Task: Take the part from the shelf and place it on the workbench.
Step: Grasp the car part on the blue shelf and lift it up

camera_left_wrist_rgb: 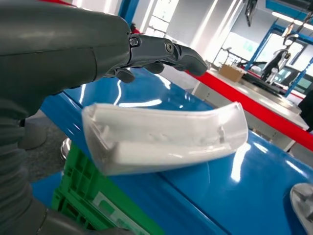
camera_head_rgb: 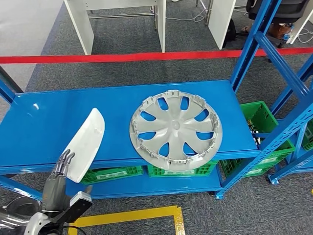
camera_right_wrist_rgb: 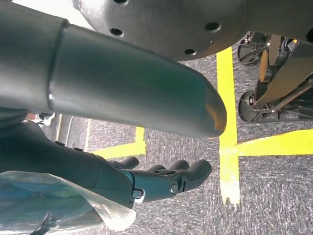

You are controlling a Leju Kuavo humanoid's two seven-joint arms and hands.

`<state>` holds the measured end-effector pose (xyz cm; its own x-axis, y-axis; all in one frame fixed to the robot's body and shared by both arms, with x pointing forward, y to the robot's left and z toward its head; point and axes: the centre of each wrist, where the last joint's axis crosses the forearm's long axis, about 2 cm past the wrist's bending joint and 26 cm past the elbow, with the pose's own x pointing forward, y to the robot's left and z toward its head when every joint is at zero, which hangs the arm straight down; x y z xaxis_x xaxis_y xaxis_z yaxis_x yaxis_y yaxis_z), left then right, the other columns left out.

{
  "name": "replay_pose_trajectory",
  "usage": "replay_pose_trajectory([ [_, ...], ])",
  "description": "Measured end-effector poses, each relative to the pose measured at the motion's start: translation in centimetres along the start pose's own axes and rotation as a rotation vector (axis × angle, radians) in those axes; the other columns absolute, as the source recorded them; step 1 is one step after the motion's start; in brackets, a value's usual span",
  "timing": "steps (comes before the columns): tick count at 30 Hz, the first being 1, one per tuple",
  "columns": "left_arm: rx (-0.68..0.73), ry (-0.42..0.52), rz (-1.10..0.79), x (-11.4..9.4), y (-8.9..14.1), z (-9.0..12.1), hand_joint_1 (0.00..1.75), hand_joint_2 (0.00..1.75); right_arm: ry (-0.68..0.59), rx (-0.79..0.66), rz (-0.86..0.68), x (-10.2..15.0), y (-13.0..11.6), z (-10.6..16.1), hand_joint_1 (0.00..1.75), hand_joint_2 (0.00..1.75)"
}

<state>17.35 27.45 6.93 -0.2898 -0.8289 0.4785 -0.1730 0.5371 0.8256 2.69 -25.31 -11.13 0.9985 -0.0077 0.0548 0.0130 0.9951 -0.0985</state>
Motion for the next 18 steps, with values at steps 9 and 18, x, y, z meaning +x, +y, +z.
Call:
replay_pose_trajectory([
  [9, -0.037, -0.002, -0.010, -0.2, -1.5, -1.9, 0.00, 1.75, -0.001, -0.004, 0.006, 0.0, -0.8, -0.1, 0.00, 0.00],
  [18, -0.052, -0.001, -0.015, -0.3, -2.2, -2.9, 0.00, 1.75, 0.001, -0.008, 0.009, 0.0, -1.2, -0.2, 0.00, 0.00],
])
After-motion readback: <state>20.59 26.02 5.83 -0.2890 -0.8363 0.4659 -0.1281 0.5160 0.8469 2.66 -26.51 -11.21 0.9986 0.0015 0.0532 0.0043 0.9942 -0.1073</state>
